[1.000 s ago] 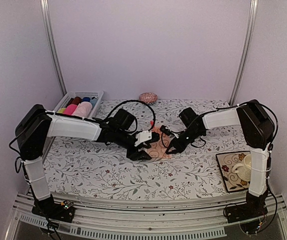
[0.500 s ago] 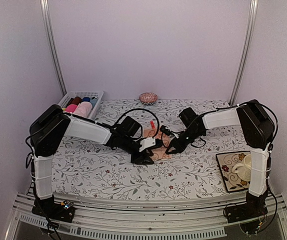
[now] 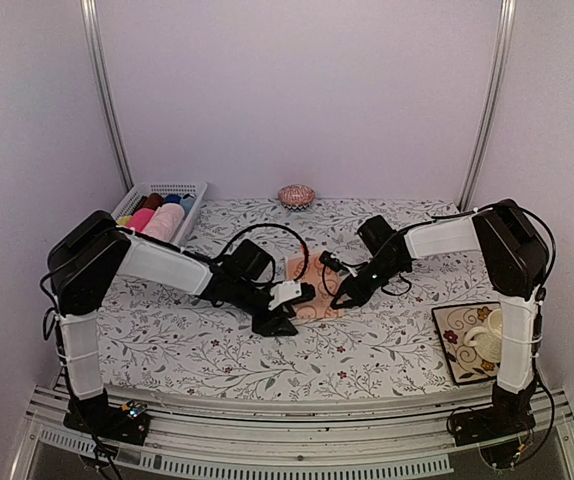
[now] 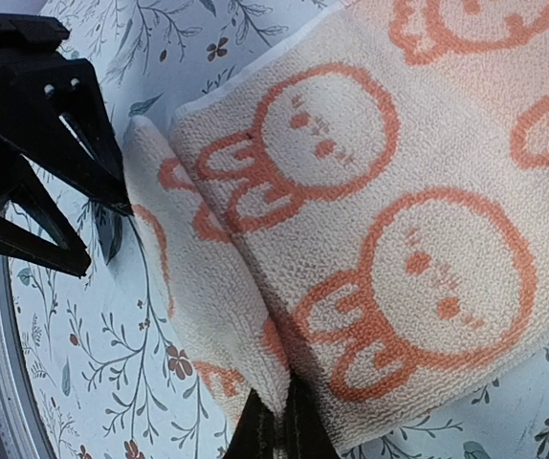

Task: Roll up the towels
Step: Roll the towel at the center of the board.

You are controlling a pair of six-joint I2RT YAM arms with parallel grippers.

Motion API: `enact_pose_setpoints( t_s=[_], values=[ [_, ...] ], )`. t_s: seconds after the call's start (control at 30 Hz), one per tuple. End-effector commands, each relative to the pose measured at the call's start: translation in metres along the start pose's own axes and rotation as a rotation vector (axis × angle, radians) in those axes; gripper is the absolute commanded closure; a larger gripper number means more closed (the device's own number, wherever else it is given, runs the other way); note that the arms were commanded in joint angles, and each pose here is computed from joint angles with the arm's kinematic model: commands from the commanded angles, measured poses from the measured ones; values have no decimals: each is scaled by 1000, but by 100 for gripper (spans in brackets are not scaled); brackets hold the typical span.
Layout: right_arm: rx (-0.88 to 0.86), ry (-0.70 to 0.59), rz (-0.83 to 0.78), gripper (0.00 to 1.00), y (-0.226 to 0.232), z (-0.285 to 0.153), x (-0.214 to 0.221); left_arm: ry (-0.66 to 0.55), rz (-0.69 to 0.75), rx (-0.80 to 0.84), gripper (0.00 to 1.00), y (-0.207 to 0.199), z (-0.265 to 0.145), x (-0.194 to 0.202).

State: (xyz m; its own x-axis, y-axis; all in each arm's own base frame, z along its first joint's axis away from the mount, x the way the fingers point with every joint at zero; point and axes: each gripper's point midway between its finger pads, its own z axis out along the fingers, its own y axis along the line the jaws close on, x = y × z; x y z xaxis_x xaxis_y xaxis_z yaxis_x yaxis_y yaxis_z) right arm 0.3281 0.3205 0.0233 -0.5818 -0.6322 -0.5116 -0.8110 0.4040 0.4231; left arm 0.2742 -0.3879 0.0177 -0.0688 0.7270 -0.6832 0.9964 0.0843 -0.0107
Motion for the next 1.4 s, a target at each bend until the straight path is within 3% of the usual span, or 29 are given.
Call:
enact_pose_setpoints(
  t_s=[0.0,0.13,0.4,0.53,0.93,1.0,1.2,1.27,1.37],
  values=[
    [1,32,46,97,-7,4,9,-72,139,-153,50,13,-28,-41],
    [-1,30,61,97,-10,3,9,-41,274,-244,50,15,-24,-50],
    [-25,28,83,97,-10,4,7,31,386,-312,53,13,-2,-39],
    [-29,28,87,97,-10,4,8,130,399,-359,53,20,17,-14],
    [-34,32,94,97,-11,6,9,226,459,-441,55,32,21,11],
    [-35,31,95,97,-11,6,9,230,468,-428,58,30,22,14],
    [-39,23,98,93,-12,3,7,222,471,-357,85,17,26,18],
    [-36,12,93,86,-11,-1,4,216,465,-330,97,13,28,17],
    [-13,-18,63,69,-10,-12,-2,204,446,-287,100,7,28,14]
  ],
)
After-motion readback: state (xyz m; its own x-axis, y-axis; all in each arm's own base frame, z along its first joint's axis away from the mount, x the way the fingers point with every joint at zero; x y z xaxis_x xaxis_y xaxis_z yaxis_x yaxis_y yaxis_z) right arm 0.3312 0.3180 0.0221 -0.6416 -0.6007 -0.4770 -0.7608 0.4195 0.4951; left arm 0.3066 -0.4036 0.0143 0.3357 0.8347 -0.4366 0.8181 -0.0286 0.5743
